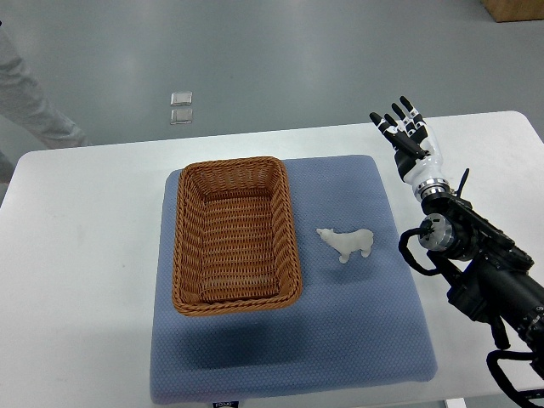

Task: Place white bear in brown basket with right hand

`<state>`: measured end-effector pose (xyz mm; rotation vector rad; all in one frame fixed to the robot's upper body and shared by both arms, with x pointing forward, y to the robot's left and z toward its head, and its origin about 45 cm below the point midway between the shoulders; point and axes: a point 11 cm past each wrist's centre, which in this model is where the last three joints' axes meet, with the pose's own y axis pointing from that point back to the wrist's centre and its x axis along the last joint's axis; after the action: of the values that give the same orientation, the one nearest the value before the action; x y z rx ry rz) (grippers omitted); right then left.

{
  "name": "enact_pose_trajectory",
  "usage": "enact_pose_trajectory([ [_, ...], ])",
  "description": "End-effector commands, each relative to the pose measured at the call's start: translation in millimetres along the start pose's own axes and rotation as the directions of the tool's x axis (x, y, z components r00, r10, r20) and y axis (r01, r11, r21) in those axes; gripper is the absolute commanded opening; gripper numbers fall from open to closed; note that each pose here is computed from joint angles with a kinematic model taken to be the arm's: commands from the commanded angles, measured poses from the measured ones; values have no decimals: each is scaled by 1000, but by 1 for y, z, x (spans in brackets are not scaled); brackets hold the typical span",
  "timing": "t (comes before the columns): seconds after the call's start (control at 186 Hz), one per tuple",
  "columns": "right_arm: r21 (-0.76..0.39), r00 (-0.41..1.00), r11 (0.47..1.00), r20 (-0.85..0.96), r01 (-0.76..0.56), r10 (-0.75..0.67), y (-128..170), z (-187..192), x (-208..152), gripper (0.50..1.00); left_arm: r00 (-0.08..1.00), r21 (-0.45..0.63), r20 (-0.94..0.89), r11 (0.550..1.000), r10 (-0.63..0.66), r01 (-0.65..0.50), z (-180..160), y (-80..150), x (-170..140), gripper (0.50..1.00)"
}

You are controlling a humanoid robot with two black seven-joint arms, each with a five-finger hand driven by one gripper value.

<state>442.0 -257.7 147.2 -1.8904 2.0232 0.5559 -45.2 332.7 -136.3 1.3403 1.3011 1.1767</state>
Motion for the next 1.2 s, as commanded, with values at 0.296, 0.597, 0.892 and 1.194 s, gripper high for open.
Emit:
enact_pose_trajectory([
  [0.296, 0, 1000, 1000, -1, 0, 0, 0, -1, 0, 924, 1000, -1, 0, 1000, 13, -13, 1, 0, 2, 1000],
  [0.597, -6, 1000, 1000, 6, 1, -1, 1, 4, -2, 924, 1000, -16, -2, 1000, 7, -7, 9, 1, -1, 1000],
  [0.892, -7, 1000, 1000, 3, 4, -4, 1, 4, -2, 924, 1000, -14, -1, 1000, 16, -16, 7, 1, 2, 1000],
  [1.194, -7, 1000, 1000, -7, 5, -5, 1, 2, -1, 924, 1000, -16, 0, 1000, 12, -12, 8, 1, 1, 1000],
])
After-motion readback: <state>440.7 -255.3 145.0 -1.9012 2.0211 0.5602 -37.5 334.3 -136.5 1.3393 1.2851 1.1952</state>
